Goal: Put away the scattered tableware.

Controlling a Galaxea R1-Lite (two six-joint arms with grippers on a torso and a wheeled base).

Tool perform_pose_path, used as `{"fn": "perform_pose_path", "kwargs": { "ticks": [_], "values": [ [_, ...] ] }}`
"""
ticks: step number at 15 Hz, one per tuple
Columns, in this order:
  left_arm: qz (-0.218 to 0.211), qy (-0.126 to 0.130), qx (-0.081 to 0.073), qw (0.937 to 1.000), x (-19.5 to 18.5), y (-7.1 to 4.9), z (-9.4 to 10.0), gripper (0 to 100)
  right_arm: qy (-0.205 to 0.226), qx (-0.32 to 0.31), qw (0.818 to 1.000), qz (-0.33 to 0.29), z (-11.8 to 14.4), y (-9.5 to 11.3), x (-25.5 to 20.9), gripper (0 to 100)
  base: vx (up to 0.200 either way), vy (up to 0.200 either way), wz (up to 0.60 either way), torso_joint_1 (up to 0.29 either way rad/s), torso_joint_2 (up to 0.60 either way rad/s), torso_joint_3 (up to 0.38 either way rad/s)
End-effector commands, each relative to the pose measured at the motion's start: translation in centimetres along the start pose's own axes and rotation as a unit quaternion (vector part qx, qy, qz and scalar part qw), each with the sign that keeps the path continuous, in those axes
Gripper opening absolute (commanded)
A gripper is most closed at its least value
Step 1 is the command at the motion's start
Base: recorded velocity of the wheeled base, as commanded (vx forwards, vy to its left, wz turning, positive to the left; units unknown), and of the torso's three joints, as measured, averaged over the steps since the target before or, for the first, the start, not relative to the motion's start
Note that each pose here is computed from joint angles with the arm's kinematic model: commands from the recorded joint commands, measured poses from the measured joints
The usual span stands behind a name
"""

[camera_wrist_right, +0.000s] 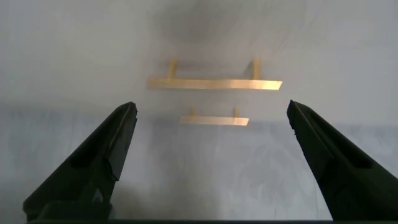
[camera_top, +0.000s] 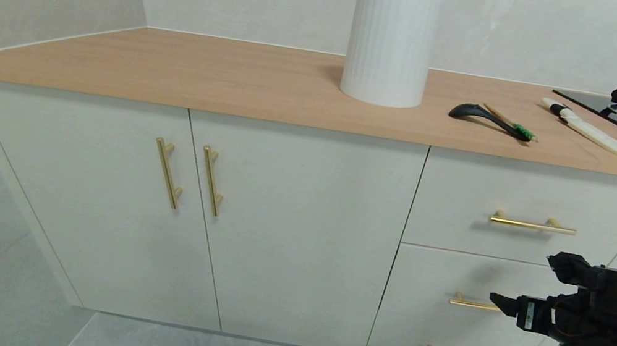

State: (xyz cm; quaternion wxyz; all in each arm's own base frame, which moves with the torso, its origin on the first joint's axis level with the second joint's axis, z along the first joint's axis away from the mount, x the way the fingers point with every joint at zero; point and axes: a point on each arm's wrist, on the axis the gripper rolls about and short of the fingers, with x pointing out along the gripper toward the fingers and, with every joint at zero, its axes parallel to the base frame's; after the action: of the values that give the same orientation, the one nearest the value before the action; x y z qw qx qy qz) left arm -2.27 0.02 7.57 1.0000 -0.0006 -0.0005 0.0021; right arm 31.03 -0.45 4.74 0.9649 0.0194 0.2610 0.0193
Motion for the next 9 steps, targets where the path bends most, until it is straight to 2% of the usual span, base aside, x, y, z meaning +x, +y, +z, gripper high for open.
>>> {"fn": "perform_pose_path", "kwargs": {
  "ticks": [1,5,9],
  "values": [
    [0.000,0.000,0.000,1.0000,0.0,0.0,0.0,100,0.033,0.004,0.999,-0.005,-1.9,-0.5,1.8,100,0.000,0.000,0.00,0.000,0.00,0.000],
    [0.000,0.001,0.000,1.0000,0.0,0.0,0.0,100,0.033,0.005,0.999,-0.014,-2.1,-0.8,3.9,100,0.000,0.000,0.00,0.000,0.00,0.000],
    [0.000,0.000,0.000,1.0000,0.0,0.0,0.0,100,0.019,0.003,0.999,-0.049,-2.6,-1.1,5.8,100,0.000,0.000,0.00,0.000,0.00,0.000]
  ]
}}
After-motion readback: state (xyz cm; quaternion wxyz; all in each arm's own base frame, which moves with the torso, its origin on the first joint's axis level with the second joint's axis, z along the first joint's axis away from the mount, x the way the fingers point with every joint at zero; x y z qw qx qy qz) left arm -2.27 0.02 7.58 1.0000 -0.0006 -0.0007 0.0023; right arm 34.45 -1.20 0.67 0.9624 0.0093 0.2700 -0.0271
